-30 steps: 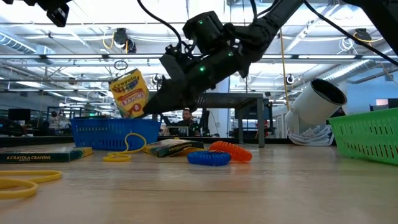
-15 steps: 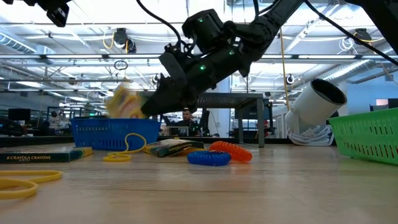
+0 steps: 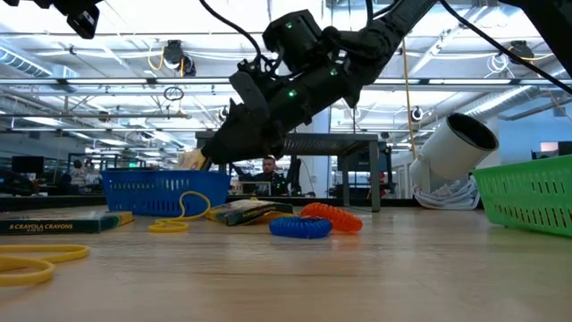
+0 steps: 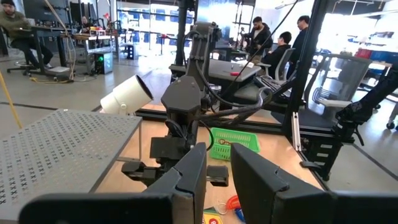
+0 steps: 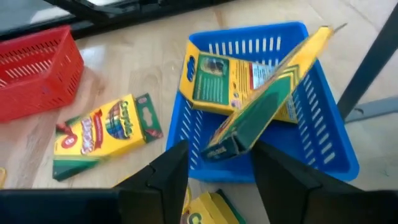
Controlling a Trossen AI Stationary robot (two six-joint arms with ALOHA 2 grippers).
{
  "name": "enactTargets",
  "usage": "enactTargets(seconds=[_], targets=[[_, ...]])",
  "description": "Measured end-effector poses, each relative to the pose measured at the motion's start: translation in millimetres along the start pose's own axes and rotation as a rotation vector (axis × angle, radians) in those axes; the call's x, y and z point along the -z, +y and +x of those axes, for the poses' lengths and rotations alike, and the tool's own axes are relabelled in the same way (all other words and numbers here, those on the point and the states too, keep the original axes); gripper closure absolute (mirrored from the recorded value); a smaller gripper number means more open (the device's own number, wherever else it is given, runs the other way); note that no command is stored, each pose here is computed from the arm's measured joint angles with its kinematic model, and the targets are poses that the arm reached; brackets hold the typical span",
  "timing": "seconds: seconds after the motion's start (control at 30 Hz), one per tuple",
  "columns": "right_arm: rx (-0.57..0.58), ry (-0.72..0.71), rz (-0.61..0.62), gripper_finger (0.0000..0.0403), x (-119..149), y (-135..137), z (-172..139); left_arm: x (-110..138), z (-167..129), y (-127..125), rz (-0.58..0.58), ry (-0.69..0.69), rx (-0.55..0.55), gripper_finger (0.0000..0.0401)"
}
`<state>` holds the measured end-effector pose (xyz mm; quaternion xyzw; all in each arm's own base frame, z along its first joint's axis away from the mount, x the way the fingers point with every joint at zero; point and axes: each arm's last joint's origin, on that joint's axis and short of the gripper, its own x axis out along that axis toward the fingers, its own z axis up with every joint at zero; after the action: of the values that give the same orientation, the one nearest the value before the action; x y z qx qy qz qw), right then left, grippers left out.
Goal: Pick & Place Office Desk Supplies
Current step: Put the yellow crayon box into the blue bin, then adjust the blue bin
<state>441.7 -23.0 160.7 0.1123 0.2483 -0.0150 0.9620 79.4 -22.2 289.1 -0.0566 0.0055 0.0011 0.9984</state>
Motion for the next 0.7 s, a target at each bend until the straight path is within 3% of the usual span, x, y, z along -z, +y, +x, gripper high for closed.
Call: enactTargets(seconds=[0.1,0.27,0.43,0.7], targets=[[0.023,0.037,0.0,0.0242,-3,1,-8,0,0,0,-0.012,0.001,0.0,0.032],[0.152,0.087,-0.041,0.0242,-8,0,-23,1,0,0,-0.02,0.007,0.016,0.032],[0.233,0.06,-0.09,0.0237,-25,8,-44,0,0,-1,-0.02,0.007,0.018,0.032],[0.195,0.007,-0.1,0.0238,-48,31,-77,1,0,-1,-0.019,0.007,0.018,0.032]])
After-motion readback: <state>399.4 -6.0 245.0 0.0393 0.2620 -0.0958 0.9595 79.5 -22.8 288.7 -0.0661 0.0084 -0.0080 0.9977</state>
